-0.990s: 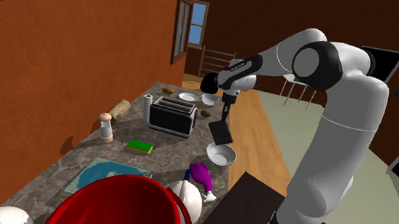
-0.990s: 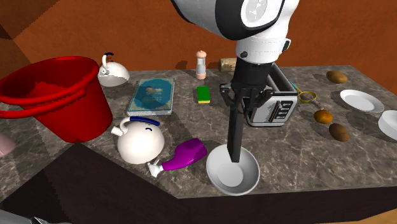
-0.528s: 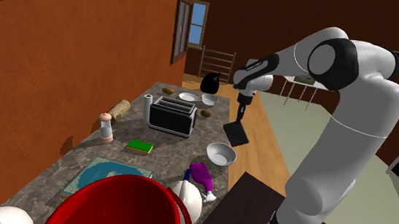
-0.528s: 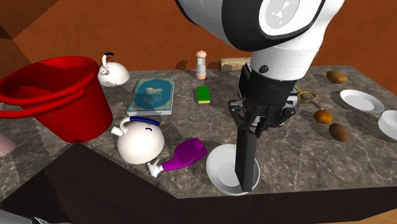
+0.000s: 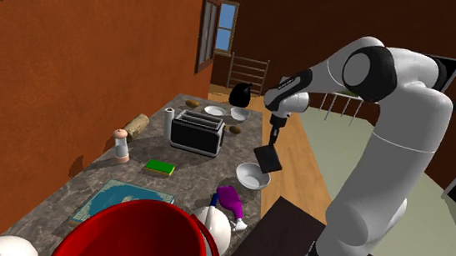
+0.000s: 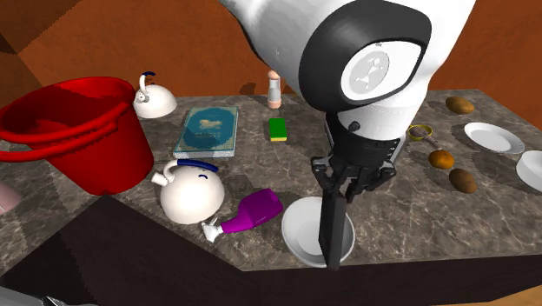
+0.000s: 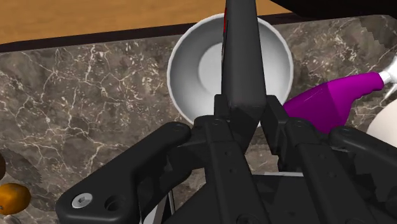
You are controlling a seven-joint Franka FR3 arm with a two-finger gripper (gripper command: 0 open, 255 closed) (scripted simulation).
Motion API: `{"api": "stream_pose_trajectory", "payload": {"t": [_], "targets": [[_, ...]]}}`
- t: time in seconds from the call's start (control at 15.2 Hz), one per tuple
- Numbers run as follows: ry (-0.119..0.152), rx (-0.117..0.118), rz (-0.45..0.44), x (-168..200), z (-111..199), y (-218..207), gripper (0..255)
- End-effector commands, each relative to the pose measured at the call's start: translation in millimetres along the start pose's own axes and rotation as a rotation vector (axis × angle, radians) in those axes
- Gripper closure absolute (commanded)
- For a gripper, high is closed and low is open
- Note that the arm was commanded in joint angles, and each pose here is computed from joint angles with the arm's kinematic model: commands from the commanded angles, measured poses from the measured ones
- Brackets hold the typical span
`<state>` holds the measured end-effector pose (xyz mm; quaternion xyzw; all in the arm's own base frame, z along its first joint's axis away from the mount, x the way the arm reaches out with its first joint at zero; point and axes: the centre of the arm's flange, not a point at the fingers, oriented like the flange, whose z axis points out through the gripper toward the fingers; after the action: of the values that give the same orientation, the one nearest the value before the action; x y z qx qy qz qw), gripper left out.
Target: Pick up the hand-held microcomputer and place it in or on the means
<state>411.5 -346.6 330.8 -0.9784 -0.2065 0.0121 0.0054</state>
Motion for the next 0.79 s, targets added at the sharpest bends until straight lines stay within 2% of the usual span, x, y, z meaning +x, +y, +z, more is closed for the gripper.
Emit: {"api": "stream_pose_trajectory", "payload": {"t": [0.0,0.73], "targets": [[0.0,-0.001,0.0,0,10,-1,255],[0.0,-0.001,0.0,2,68,0,255]]}}
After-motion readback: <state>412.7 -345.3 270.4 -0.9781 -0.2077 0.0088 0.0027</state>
